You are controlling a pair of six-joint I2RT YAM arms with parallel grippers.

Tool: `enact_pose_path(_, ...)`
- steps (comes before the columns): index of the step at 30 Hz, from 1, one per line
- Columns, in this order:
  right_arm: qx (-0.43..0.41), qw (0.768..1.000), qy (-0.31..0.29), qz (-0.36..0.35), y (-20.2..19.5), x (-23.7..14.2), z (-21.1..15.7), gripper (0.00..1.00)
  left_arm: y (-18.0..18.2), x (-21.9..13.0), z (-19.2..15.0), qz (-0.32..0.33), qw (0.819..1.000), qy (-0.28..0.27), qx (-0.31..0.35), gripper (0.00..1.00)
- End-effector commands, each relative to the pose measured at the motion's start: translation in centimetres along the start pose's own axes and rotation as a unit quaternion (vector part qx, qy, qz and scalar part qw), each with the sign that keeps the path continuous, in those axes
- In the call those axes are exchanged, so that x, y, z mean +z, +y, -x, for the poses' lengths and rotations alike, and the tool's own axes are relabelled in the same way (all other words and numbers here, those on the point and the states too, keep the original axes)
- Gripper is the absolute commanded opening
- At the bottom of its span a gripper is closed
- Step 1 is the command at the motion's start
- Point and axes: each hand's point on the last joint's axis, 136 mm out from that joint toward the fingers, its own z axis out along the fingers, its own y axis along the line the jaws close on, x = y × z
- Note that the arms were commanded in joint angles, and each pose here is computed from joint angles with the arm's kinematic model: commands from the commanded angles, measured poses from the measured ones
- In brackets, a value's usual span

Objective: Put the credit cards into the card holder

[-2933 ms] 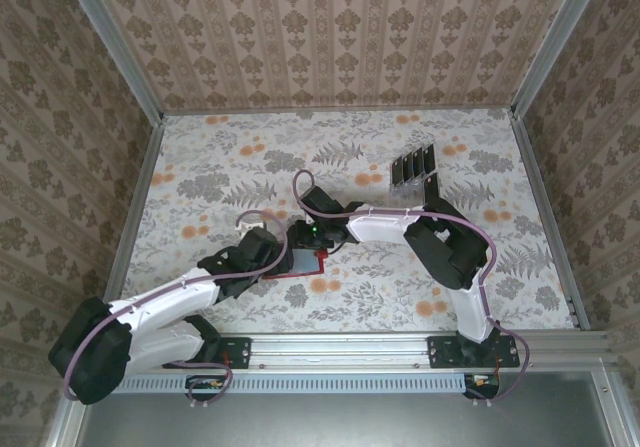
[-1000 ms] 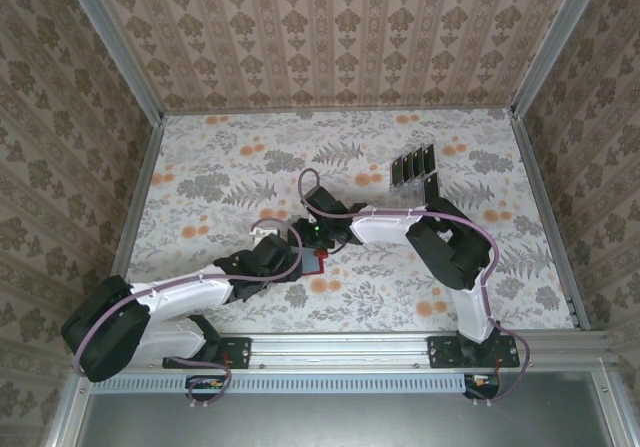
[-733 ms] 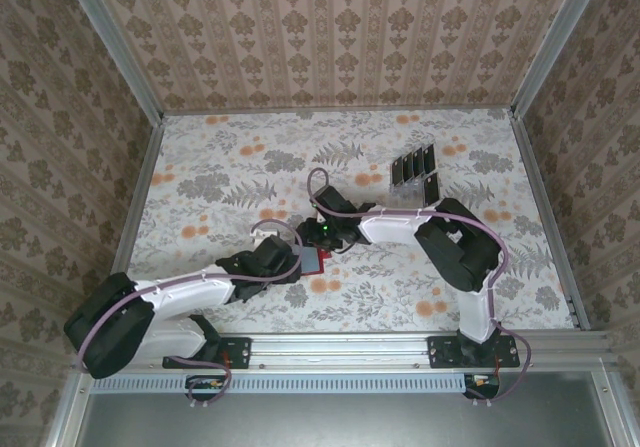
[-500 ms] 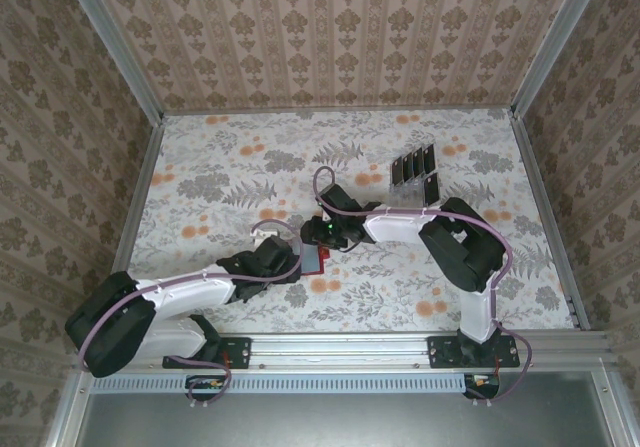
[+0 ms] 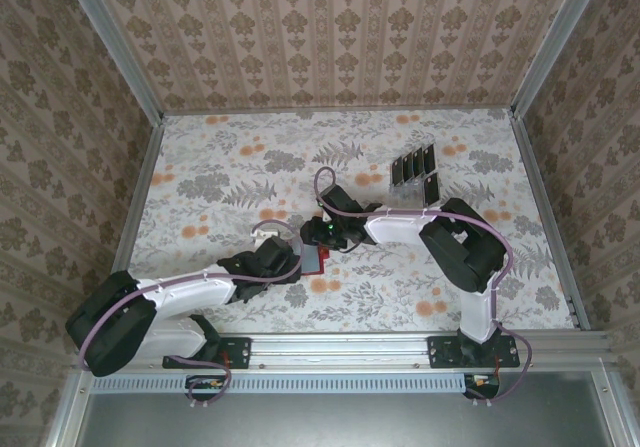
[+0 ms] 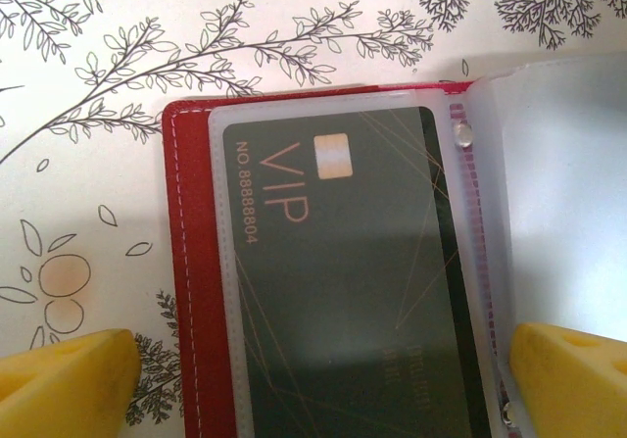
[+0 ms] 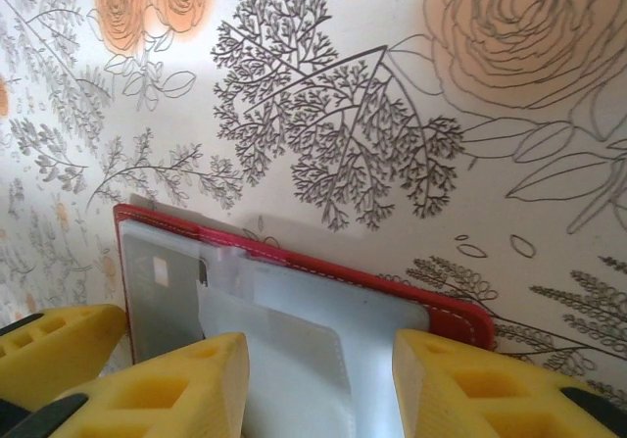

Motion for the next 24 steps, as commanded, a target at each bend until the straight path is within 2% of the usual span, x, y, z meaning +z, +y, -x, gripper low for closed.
enact_pose_path(1,0.01,1.0,0.015,0.021,0.3,0.3,-0.7,0.44,0.9,0.4,-1.2,0.015,1.0,0.016,-0.002,1.0)
enact_pose_path(12,0.02,0.997,0.021,0.068,1.8,0.3,-0.9,0.4,0.7,-0.4,-0.4,0.011,1.0,0.005,-0.002,1.0)
enact_pose_path(19,0.004,0.997,0.027,0.077,3.9,-0.8,-1.2,0.42,1.1,-4.6,4.0,-0.005,0.997,-0.068,-0.03,1.0)
enact_pose_path(24,-0.008,0.997,0.034,0.073,5.4,-0.7,-1.6,0.42,2.7,-7.0,5.7,-0.012,0.993,-0.1,-0.065,1.0)
